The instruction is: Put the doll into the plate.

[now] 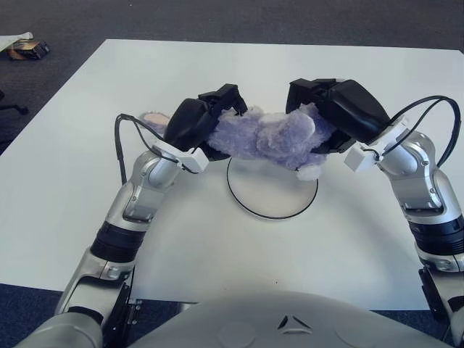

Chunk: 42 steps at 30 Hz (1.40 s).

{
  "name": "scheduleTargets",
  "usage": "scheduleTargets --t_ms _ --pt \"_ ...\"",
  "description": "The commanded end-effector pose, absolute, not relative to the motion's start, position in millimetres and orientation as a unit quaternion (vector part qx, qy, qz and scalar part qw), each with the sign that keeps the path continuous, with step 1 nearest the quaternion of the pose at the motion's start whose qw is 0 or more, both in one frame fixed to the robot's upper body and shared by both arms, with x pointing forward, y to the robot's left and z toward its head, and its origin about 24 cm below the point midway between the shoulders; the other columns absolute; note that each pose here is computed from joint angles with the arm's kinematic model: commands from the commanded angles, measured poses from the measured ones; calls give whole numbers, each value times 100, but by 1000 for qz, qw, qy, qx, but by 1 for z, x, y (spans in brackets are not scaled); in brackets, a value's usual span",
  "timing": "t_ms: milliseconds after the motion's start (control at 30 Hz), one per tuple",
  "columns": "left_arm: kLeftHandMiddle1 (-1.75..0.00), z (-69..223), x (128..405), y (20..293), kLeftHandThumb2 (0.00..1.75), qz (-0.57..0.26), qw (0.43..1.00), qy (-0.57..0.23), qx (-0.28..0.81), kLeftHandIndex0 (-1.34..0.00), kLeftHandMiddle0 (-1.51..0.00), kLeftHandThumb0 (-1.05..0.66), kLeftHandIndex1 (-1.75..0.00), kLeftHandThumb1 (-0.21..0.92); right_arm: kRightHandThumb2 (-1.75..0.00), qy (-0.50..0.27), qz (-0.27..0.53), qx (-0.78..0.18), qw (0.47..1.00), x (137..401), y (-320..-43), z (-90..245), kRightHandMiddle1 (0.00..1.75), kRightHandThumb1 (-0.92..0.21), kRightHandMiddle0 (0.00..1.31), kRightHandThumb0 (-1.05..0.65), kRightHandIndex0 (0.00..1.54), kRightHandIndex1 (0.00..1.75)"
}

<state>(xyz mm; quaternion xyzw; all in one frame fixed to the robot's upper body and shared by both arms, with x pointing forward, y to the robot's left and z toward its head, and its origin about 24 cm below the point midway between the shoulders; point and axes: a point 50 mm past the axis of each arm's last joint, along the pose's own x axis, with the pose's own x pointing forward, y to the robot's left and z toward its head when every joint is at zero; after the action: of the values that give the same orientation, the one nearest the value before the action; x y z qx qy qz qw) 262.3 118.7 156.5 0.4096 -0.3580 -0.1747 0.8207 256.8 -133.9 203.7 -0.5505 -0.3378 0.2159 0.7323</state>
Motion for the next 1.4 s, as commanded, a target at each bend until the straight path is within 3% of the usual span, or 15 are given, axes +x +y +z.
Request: scheduleTargets --t_ms 0,400,767,900,1033,1167,1267,1367 --pt "-175 149 261 118 175 -194 812 -362 415 -70 -87 0 -174 -7 -161 -339 206 -559 728 254 -138 208 175 -5 58 0 81 171" --pt "-174 140 258 113 175 -204 826 -354 389 -68 -88 0 -175 -6 -160 -318 222 -568 726 252 -140 207 175 -6 58 0 81 170" --pt "-163 137 255 107 175 -247 833 -347 353 -70 -96 0 -175 -10 -161 -291 234 -583 722 251 -141 208 175 -6 58 0 81 171" --pt "-164 136 255 106 174 -271 840 -329 335 -68 -95 0 -175 -9 -155 -282 233 -601 711 251 -141 210 153 -6 69 -1 81 174" --pt "-169 136 254 108 172 -284 839 -321 335 -66 -90 0 -175 -5 -150 -274 235 -610 706 251 -142 211 150 -8 69 -1 79 174" --pt "-173 136 255 108 173 -295 835 -310 346 -74 -91 -1 -164 -9 -145 -267 239 -610 707 252 -144 212 151 -14 64 -1 75 175" --pt "-174 136 255 108 150 -297 832 -307 353 -69 -107 -35 -171 14 -141 -264 244 -605 710 253 -145 212 154 -18 59 -1 72 175" --pt "-175 136 255 108 143 -300 828 -302 364 -68 -114 -47 -173 21 -137 -254 258 -597 716 255 -147 212 157 -23 53 -1 69 175"
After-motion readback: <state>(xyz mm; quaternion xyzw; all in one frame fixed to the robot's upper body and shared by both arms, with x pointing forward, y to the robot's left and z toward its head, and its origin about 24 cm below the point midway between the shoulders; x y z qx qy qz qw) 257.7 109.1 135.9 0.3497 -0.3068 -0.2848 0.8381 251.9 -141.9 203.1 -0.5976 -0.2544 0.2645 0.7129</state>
